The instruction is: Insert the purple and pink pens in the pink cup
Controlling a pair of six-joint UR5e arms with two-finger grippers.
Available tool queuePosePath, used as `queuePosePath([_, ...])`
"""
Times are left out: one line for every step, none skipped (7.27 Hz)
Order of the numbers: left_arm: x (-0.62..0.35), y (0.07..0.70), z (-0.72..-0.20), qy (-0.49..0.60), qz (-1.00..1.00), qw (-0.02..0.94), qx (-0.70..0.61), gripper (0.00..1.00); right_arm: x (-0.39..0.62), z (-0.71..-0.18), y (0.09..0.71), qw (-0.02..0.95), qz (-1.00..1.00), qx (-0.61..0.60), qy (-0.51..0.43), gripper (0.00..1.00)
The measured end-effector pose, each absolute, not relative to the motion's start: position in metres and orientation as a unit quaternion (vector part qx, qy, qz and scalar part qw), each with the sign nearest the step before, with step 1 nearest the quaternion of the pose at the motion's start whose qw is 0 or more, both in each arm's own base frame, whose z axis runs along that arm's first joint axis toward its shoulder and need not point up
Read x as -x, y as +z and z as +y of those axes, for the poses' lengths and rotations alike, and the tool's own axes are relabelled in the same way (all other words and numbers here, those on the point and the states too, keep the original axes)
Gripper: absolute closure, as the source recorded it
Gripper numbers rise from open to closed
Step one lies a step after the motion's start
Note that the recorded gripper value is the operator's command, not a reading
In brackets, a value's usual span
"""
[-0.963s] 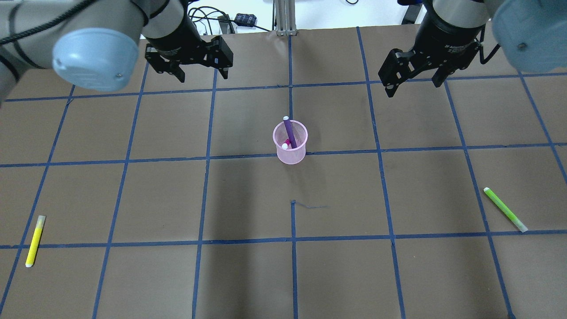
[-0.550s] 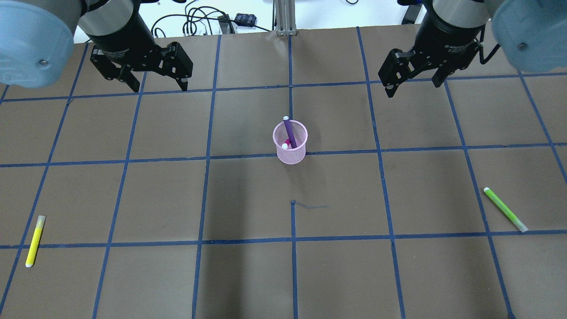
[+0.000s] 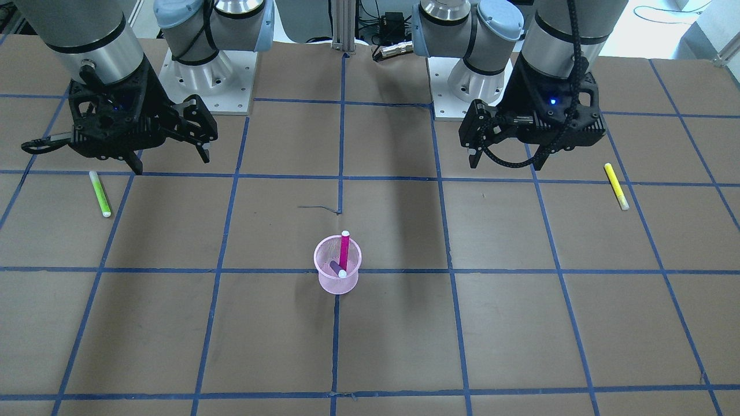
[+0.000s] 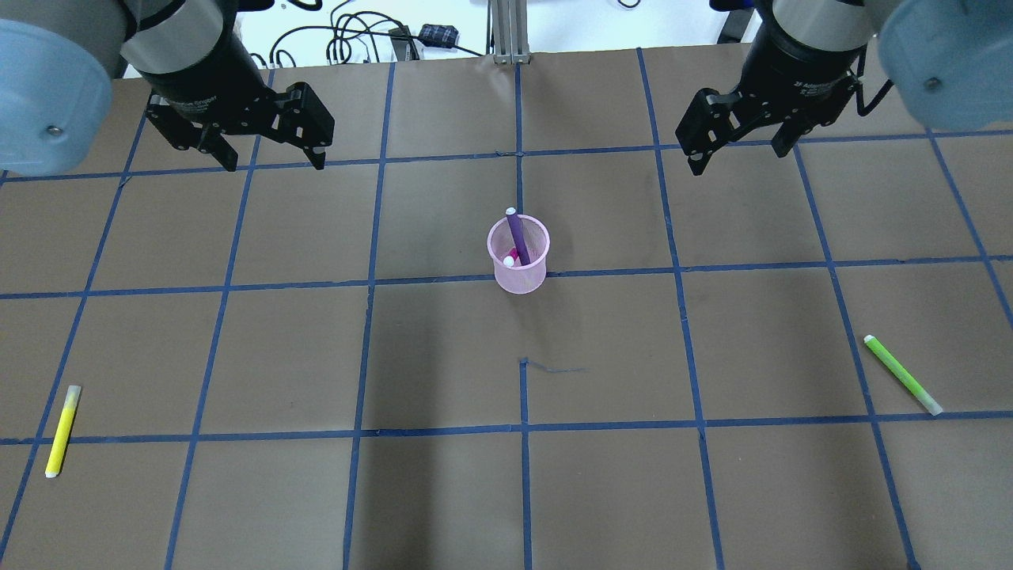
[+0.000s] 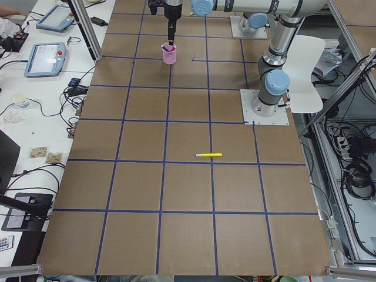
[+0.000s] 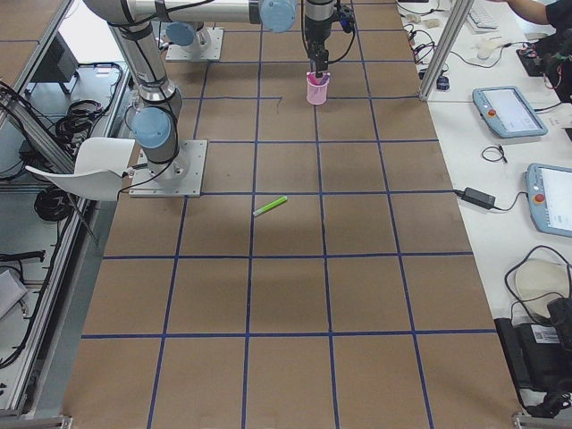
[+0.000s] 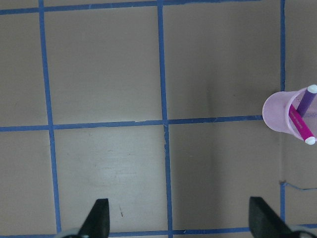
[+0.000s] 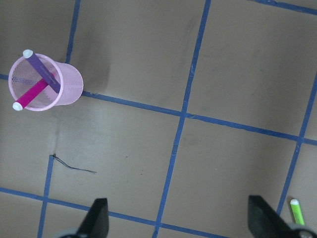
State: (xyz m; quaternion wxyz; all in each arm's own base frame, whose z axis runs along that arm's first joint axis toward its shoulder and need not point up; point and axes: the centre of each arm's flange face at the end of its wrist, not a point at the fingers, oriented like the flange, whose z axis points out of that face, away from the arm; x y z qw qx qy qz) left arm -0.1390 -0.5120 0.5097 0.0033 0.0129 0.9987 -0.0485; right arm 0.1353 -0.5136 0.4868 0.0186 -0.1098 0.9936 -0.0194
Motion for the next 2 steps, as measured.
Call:
queuePosePath([0.1385,0.5192,-0.5108,-0.048,0.999,0.005,-0.012,0.0,-0.1353,-0.5136,0.4868,0.019,0.994,0.11,-0.019,0.0])
queuePosePath([0.1384,0.5231,-0.5093,-0.046,0.999,0.005,-0.012,0.0,-0.1354,-0.5136,0.4869,0.019,0.994,0.11,-0.02,0.0])
